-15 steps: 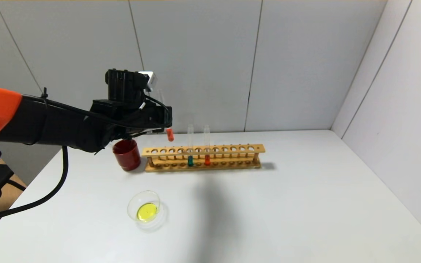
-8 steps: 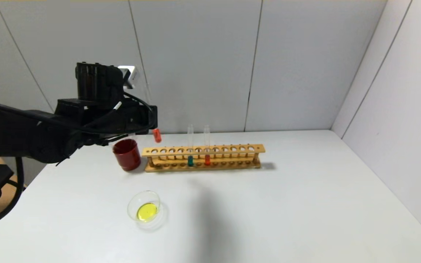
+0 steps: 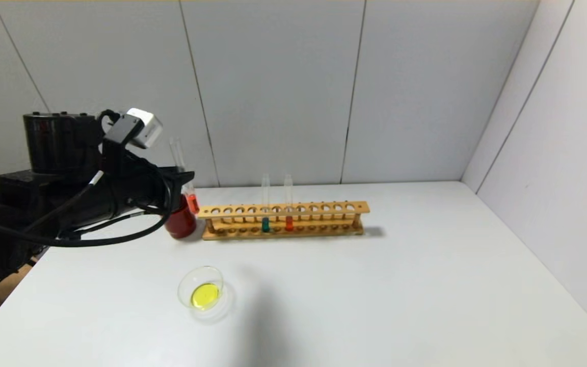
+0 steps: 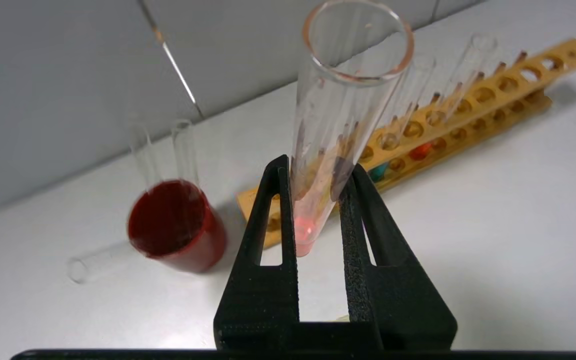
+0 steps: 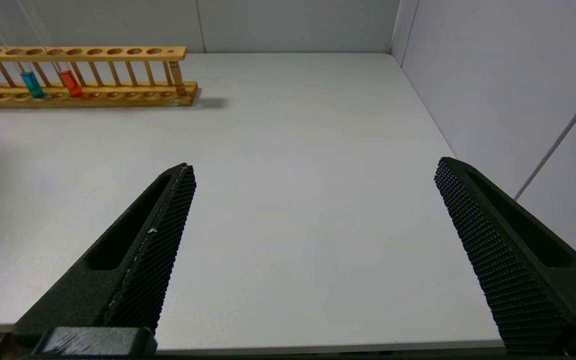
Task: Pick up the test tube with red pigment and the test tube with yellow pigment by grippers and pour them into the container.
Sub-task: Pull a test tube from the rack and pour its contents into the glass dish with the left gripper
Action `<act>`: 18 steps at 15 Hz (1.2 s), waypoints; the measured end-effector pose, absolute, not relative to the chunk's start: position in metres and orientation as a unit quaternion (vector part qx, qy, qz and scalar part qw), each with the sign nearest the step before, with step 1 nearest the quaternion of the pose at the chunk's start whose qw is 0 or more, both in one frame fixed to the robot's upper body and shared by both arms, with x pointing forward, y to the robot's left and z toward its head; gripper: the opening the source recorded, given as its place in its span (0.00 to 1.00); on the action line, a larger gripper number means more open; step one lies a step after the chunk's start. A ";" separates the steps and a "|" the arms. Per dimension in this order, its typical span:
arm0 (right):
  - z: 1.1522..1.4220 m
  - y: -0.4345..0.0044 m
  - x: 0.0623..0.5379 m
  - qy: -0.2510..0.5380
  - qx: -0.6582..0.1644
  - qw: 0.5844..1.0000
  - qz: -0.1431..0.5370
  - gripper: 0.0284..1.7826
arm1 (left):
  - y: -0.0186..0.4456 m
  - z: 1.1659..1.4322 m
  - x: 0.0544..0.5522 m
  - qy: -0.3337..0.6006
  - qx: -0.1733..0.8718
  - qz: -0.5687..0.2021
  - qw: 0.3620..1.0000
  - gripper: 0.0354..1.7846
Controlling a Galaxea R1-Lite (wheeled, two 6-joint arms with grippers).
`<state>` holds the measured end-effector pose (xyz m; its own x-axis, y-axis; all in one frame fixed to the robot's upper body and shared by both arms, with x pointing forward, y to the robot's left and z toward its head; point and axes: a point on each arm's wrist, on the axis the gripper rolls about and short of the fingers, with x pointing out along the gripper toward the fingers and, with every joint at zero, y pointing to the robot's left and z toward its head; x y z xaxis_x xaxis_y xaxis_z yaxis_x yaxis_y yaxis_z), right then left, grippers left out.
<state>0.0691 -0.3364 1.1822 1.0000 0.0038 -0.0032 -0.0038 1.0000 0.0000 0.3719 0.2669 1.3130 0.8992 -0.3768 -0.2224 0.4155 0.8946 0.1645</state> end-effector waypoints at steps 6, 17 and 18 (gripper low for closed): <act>1.182 -0.336 0.069 0.002 0.000 1.000 0.002 0.98 | 0.296 1.297 0.362 0.057 0.231 -0.311 0.920 0.15; 1.182 -0.336 0.069 0.001 0.000 1.000 0.002 0.98 | 0.323 1.265 0.364 0.052 0.449 -0.380 0.807 0.15; 1.182 -0.336 0.069 0.001 0.000 1.000 0.002 0.98 | 0.325 1.262 0.365 0.050 0.469 -0.384 0.794 0.15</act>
<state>0.0691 -0.3364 1.1822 1.0000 0.0043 -0.0028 -0.0043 1.0000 0.0000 0.3648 0.3249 1.2622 0.7004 -0.5626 -0.4393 0.6564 0.2659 0.7060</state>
